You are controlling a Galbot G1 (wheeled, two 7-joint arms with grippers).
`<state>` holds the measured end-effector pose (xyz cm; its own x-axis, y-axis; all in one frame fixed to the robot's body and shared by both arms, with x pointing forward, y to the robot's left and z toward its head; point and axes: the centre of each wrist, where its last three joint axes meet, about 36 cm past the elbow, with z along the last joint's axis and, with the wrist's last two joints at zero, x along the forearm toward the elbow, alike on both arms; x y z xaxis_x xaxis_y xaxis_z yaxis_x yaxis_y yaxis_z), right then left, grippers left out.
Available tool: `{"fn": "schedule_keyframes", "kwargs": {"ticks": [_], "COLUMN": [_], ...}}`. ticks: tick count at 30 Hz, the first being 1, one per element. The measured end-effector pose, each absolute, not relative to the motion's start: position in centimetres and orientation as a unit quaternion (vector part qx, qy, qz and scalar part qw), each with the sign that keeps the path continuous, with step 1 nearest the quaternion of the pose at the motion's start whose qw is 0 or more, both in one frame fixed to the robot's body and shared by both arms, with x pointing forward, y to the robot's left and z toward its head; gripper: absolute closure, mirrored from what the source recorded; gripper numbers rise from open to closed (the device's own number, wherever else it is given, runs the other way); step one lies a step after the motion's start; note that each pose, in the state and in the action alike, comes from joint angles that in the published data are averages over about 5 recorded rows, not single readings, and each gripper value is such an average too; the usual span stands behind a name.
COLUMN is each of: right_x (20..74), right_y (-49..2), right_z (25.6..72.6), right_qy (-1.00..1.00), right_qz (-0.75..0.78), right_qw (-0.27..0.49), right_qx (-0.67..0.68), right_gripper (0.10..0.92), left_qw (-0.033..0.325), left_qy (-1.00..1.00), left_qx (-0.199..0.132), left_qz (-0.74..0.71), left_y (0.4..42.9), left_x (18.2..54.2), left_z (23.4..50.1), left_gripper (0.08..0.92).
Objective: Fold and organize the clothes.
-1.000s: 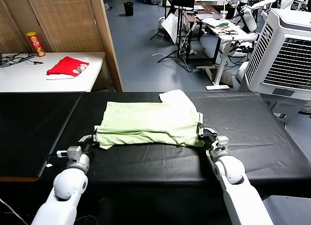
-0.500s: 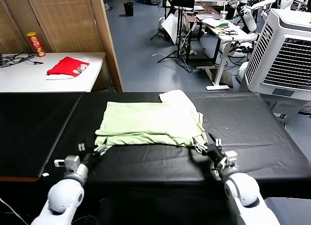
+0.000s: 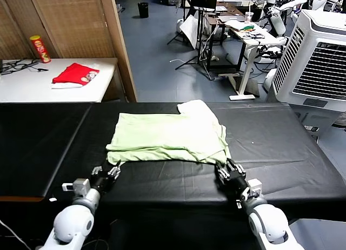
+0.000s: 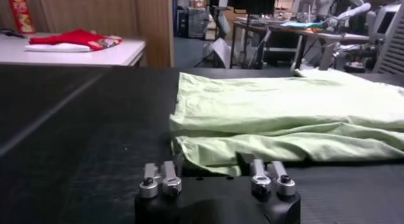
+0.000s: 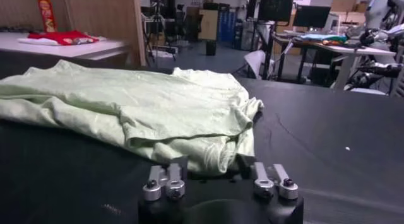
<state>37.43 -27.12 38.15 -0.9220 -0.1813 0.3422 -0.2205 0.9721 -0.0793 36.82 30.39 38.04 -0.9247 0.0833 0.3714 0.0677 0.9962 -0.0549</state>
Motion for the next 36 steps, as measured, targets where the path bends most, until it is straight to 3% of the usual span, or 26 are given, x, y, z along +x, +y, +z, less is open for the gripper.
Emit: {"fn": "schedule_keyframes", "kwargs": {"ticks": [2, 5, 15, 22, 25, 30, 33, 36], "right_x": [37.2, 36.7, 32.8, 29.6, 28.4, 26.7, 26.1, 26.2], "right_y": [-27.4, -27.9, -27.6, -26.9, -26.8, -26.7, -26.6, -26.8], "right_z": [38.6, 39.7, 41.1, 41.3, 41.8, 43.1, 44.6, 46.3], "right_qy": [-0.978, -0.976, -0.97, -0.965, -0.964, -0.963, -0.966, -0.972], "right_qz": [0.055, 0.053, 0.053, 0.042, 0.041, 0.048, 0.049, 0.042], "right_qw": [0.178, 0.193, 0.225, 0.247, 0.253, 0.255, 0.242, 0.214], "right_qx": [0.096, 0.088, 0.074, 0.072, 0.074, 0.076, 0.08, 0.086], "right_gripper": [0.894, 0.896, 0.897, 0.879, 0.779, 0.502, 0.341, 0.246], "left_qw": [0.191, 0.187, 0.171, 0.18, 0.192, 0.222, 0.235, 0.24], "left_qy": [-0.981, -0.981, -0.978, -0.97, -0.966, -0.959, -0.956, -0.955], "left_qx": [-0.039, -0.038, -0.065, -0.086, -0.091, -0.092, -0.089, -0.085], "left_qz": [0.01, -0.019, -0.103, -0.14, -0.147, -0.151, -0.151, -0.151], "left_y": [30.5, 30.8, 32.2, 32.8, 32.8, 32.6, 32.5, 32.3], "left_x": [36.8, 36.6, 34.6, 32.0, 30.6, 28.2, 26.9, 25.7], "left_z": [37.9, 37.9, 40.1, 41.6, 42.0, 42.5, 42.8, 43.5], "left_gripper": [0.808, 0.872, 0.873, 0.873, 0.873, 0.843, 0.719, 0.552]}}
